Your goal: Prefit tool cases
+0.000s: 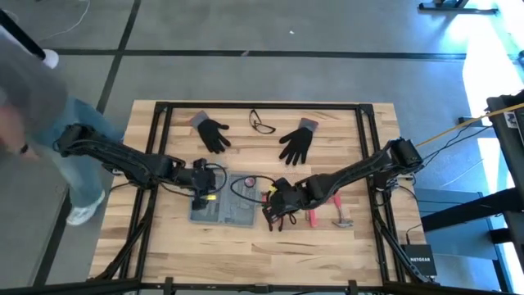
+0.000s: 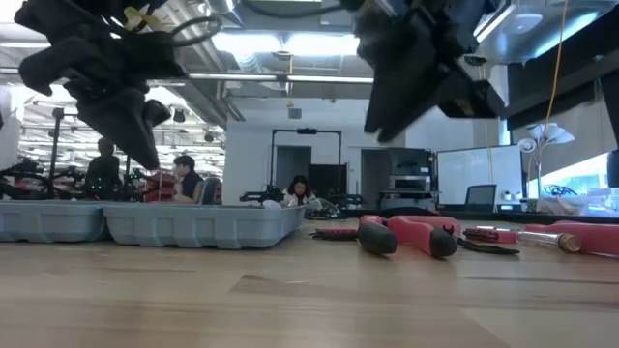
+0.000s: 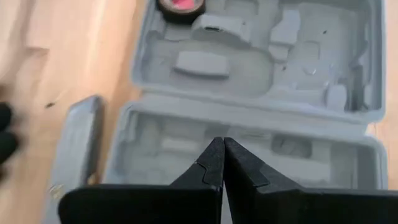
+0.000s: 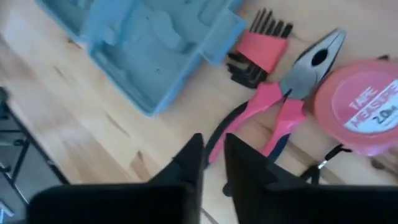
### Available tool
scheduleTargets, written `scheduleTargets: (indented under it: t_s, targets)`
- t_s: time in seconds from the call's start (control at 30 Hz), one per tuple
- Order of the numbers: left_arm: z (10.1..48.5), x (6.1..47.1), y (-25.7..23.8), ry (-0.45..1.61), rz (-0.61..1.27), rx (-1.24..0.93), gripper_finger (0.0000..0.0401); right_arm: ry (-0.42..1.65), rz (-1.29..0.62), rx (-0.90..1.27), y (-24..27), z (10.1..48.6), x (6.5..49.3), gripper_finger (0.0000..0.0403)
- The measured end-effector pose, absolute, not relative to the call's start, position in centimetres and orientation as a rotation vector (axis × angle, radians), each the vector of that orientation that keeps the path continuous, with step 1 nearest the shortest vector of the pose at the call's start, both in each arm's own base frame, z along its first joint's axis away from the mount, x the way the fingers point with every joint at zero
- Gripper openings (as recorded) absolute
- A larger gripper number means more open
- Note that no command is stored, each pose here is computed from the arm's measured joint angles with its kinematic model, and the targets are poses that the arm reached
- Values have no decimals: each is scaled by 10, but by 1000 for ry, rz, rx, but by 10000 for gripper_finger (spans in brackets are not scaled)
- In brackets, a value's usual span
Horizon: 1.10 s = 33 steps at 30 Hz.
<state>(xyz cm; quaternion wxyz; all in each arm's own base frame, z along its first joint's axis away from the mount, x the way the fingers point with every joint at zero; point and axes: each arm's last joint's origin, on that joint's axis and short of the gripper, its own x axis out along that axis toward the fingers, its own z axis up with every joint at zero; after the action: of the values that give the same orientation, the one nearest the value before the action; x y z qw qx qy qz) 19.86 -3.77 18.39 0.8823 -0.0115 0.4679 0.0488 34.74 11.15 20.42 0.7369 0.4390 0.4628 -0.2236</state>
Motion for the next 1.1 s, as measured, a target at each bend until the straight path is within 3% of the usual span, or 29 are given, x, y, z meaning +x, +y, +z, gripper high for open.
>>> scheduleTargets:
  t_s: [0.3,0.53,0.73,0.93,1.1]
  targets:
    - [199,181,-26,939,167,-76,0,1142,-652,1023,108,163,354,209]
    - [198,182,-23,938,223,-140,0,1170,-731,1024,110,137,358,223]
    - [198,182,-23,930,254,-200,0,1184,-794,1014,110,123,358,182]
    - [198,182,-24,922,286,-270,0,1197,-798,983,110,118,358,31]
    - [205,180,-29,881,282,-329,0,1197,-765,959,110,118,359,27]
